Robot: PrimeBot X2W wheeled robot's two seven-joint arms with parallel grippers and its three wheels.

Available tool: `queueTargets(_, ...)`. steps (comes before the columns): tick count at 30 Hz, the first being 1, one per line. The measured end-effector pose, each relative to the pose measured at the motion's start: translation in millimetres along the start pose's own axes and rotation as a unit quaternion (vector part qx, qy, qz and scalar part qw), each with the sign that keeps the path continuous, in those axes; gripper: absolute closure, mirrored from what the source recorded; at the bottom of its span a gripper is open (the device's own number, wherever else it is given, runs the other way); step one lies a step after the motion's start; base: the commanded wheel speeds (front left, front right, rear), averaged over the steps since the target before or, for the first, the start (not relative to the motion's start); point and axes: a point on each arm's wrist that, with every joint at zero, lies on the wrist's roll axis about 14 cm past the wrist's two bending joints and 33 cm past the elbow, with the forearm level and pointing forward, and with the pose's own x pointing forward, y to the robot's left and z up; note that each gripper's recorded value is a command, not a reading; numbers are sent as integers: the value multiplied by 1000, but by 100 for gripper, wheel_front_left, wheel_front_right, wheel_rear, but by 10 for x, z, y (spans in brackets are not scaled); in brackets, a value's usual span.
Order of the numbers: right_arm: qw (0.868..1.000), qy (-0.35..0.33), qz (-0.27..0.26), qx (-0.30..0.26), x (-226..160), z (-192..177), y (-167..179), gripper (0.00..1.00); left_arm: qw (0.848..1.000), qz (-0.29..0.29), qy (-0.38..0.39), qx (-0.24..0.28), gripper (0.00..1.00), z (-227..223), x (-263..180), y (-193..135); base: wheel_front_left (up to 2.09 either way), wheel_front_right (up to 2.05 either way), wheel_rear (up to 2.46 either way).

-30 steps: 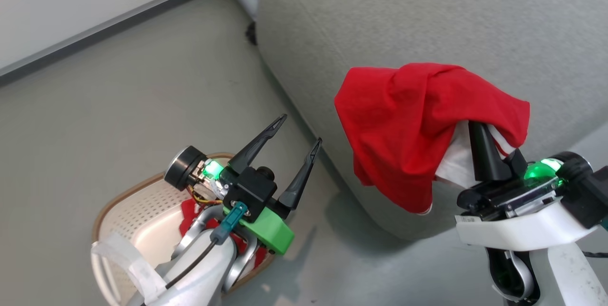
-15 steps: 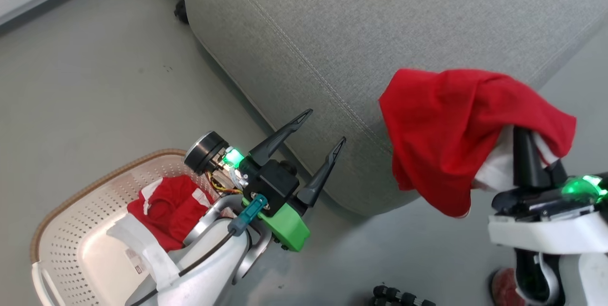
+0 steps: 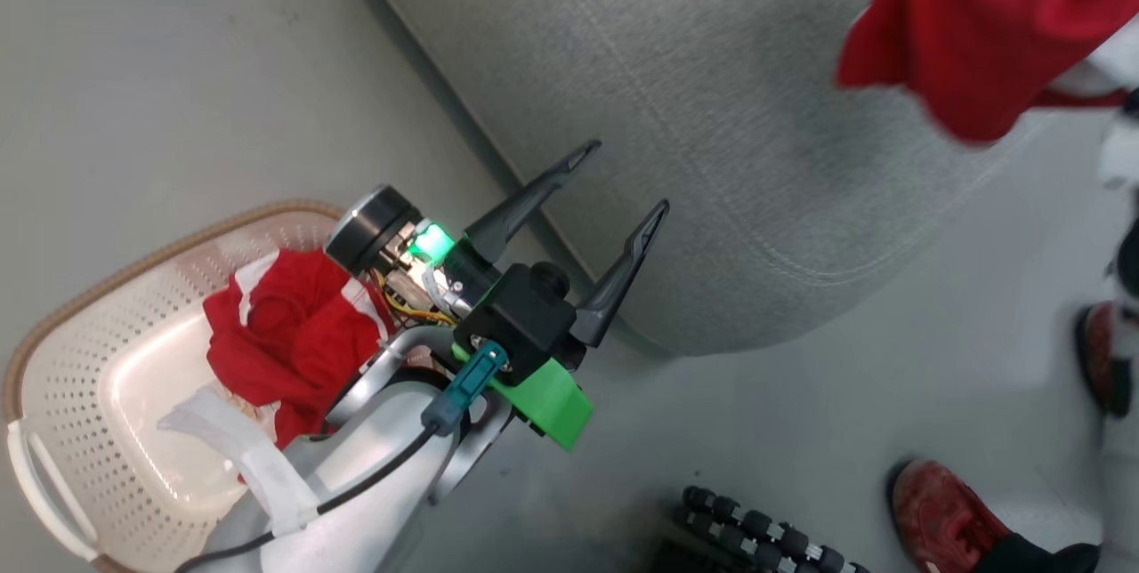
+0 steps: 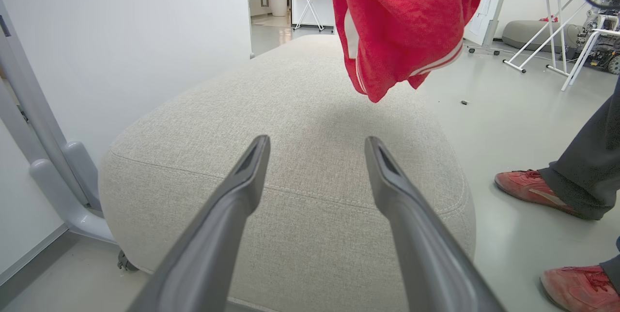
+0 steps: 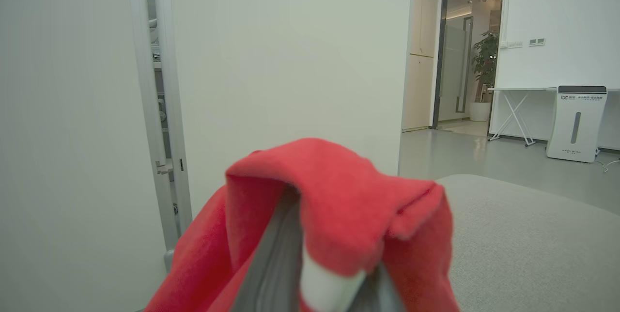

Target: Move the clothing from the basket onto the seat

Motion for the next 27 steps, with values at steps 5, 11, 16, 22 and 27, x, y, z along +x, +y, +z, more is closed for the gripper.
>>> queueTargets(5,1000,5,19,-24,455,-250,28,100,1000,25,2,-8,0,-144,-86,249,0,0,0)
queueTargets(11,998,46,32,-38,775,-822,134,100,998,50,15,-21,0,-389,-218,471,0,0,0)
queueTargets(16,991,125,17,-41,719,-1579,112,100,996,79,28,-30,0,-597,-374,665,0,0,0)
queueTargets(22,976,216,-24,-3,345,-2378,109,91,991,118,44,-42,0,-803,-570,840,0,0,0)
queueTargets(27,956,283,-70,15,-186,-2784,-32,0,988,132,55,-49,0,-916,-672,874,0,0,0)
